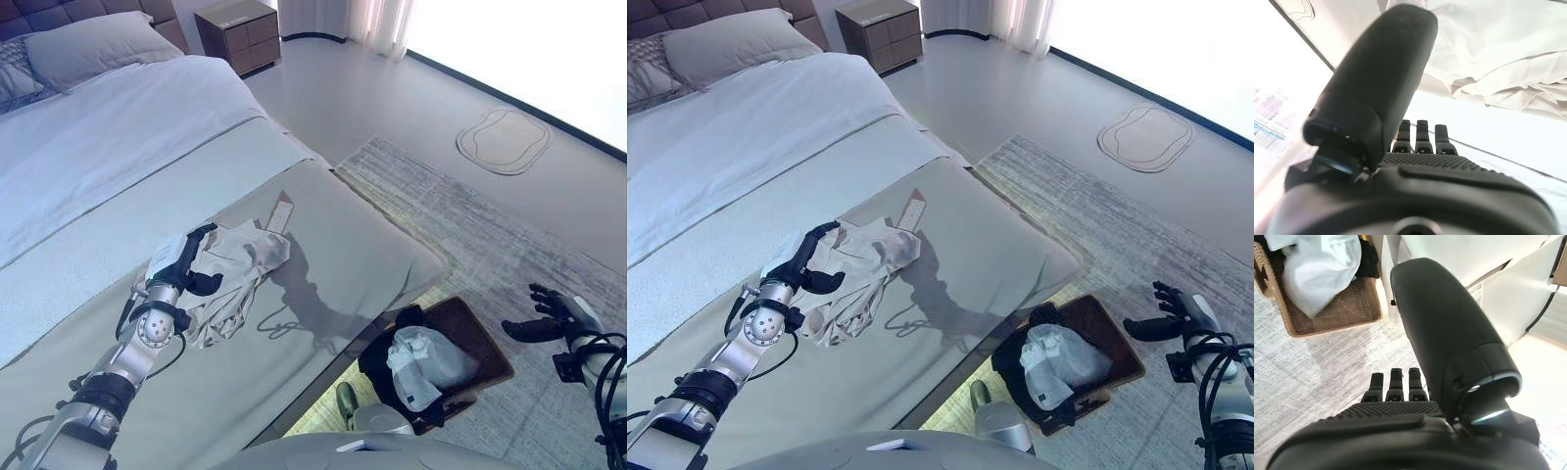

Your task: Pick up the clothes from the bed and place them into the basket

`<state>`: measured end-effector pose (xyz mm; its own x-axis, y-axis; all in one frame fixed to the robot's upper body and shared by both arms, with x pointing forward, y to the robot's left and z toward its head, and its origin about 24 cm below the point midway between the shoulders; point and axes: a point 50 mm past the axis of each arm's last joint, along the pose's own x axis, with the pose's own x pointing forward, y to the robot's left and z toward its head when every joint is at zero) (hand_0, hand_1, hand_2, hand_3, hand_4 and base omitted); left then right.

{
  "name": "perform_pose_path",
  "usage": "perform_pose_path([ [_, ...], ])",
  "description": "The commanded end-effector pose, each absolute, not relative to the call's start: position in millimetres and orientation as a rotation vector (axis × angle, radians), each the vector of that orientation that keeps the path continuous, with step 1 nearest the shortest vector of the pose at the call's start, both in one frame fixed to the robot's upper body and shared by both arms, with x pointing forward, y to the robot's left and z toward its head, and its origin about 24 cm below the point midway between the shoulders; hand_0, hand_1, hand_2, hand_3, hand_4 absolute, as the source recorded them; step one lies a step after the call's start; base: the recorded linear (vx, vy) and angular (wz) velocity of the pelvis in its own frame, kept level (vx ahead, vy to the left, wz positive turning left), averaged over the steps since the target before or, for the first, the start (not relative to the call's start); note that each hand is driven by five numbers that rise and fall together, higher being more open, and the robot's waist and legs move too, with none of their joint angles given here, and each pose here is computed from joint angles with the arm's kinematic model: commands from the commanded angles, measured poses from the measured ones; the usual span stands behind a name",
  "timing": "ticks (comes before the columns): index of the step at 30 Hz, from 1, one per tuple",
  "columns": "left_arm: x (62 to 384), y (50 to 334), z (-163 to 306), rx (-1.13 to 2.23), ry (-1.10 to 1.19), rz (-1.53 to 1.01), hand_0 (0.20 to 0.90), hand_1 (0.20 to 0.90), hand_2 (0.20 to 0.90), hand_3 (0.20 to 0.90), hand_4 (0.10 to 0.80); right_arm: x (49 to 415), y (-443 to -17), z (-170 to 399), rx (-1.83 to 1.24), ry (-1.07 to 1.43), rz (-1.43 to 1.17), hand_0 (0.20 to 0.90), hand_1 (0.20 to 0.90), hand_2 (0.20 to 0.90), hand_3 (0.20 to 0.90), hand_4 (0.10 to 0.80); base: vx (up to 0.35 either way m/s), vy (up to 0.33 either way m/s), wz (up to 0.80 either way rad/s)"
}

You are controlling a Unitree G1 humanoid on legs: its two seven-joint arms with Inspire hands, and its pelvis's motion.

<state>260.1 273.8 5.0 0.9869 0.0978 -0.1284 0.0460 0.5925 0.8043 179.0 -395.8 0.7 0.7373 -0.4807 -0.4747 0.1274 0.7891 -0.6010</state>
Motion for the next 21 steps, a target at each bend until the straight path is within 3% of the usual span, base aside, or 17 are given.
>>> perform_pose_path([
  [1,292,268,58,0.939,-0.067,0.089,0.9,0.9,0.9,0.9,0.8,205,-410,36,-0.618,0.515,-0.45,0.9,0.9,0.9,0.9,0.8,0.0,0.0,0.0],
  [21,277,260,28,0.894,0.003,0.123,0.9,0.9,0.9,0.9,0.8,278,-358,125,-0.817,0.072,-0.389,0.9,0.9,0.9,0.9,0.8,0.01,-0.003,0.06],
])
